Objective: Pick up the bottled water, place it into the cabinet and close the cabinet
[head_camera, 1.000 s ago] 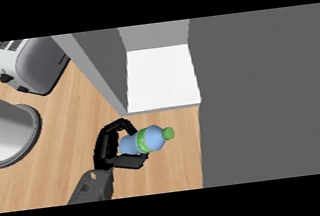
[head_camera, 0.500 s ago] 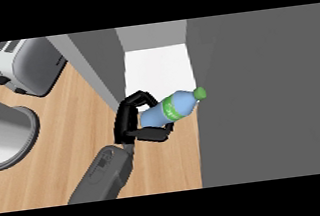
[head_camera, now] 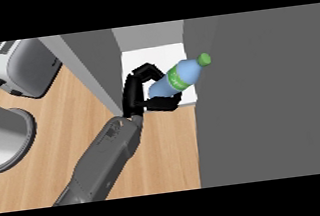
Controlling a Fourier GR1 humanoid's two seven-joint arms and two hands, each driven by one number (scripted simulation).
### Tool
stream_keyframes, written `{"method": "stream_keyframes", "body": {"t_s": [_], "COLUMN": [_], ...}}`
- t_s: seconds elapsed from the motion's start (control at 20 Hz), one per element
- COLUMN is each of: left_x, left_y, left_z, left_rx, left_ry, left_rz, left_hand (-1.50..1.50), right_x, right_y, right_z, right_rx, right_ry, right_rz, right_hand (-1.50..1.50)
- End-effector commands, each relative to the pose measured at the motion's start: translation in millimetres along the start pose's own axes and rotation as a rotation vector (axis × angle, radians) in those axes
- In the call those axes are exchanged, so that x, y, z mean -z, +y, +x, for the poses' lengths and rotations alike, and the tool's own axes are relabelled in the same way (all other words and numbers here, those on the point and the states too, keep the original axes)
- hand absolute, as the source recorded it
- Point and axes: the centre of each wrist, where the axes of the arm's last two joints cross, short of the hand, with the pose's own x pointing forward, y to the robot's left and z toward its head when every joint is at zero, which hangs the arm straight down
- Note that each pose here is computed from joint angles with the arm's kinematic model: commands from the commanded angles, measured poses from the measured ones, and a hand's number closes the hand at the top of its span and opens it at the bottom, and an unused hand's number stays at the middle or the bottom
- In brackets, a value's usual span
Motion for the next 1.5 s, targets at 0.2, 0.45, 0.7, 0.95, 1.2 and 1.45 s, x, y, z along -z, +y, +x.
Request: {"method": "stream_keyframes", "body": {"t_s": [0.2,0.45,0.7,0.95,1.2,1.45], "left_x": [49,43,61,69,72,84], "left_y": [-1,12,14,23,12,0], "left_z": [29,3,16,20,28,64], "left_rx": [0.017,0.19,0.442,0.49,0.426,0.089], "left_ry": [0.06,0.049,0.012,0.017,-0.058,-0.234], "left_rz": [0.147,0.241,0.33,0.376,0.333,0.304], "left_hand": [1.5,1.5,-1.5,-1.5,-1.5,1.5], "right_x": [-1,-5,-2,-2,-3,-3], "right_y": [-3,-4,-5,-13,-5,-8], "right_z": [13,18,17,12,18,5], "right_rx": [0.063,0.062,0.071,0.052,0.076,0.067], "right_ry": [-0.035,-0.045,-0.049,-0.075,-0.073,-0.082], "right_rz": [0.009,0.011,0.014,0.046,0.054,0.042], "right_hand": [-1.5,-1.5,-1.5,-1.5,-1.5,-1.5]}}
